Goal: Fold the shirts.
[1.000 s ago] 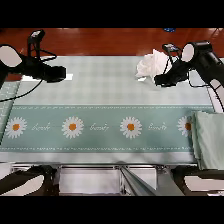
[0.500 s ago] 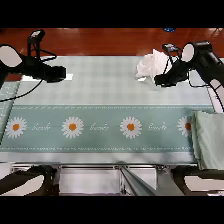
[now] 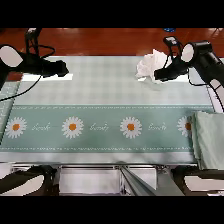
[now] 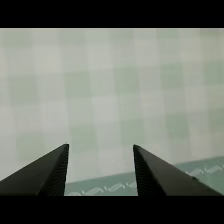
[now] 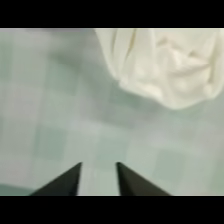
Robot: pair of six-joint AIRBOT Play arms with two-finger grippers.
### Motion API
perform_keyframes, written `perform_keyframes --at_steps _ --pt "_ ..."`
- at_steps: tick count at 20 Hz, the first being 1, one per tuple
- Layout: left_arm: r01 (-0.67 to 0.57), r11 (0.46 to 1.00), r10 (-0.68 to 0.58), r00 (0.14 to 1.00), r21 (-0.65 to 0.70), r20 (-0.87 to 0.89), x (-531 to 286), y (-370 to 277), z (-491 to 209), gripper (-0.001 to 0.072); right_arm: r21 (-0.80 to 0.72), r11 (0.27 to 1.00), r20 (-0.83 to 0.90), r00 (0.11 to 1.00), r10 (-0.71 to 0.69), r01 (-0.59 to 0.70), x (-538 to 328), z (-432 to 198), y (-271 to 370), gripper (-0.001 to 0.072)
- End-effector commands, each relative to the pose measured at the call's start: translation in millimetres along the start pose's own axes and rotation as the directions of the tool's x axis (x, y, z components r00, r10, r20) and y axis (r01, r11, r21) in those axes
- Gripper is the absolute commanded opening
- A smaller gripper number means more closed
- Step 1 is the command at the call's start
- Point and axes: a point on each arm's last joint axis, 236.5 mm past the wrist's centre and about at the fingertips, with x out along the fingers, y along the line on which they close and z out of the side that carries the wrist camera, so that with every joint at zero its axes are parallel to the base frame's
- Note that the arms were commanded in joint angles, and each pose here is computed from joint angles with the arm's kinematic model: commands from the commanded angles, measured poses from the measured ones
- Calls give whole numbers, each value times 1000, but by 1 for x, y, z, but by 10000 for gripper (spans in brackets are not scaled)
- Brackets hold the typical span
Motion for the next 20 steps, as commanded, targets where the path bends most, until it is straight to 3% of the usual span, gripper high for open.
perform_keyframes --at_steps 1,4,7,10,14,15,18,20 --pt "-75 996 68 987 43 146 8 20 35 511 -6 989 332 933 -140 151 -14 79 -33 413" --pt "-108 994 104 987 26 126 13 37 32 510 100 984 502 847 -177 147 -9 123 -56 412" --pt "-123 985 124 992 -119 -2 13 50 2 510 231 969 391 903 -177 90 52 110 -84 412" --pt "-167 976 141 974 -140 -179 13 68 -45 510 262 965 239 966 -95 30 115 82 -84 412" --pt "-178 967 122 952 -182 -282 20 75 -83 510 279 958 88 995 46 -69 164 52 -62 406" --pt "-155 967 92 952 -202 -292 24 67 -89 510 276 955 59 994 97 -109 171 44 -50 384" --pt "-103 971 36 955 -217 -295 29 48 -94 510 248 948 10 979 204 -200 170 32 -22 45" --pt "-100 972 35 955 -211 -295 19 47 -91 510 254 935 50 969 243 -248 150 45 -13 43"
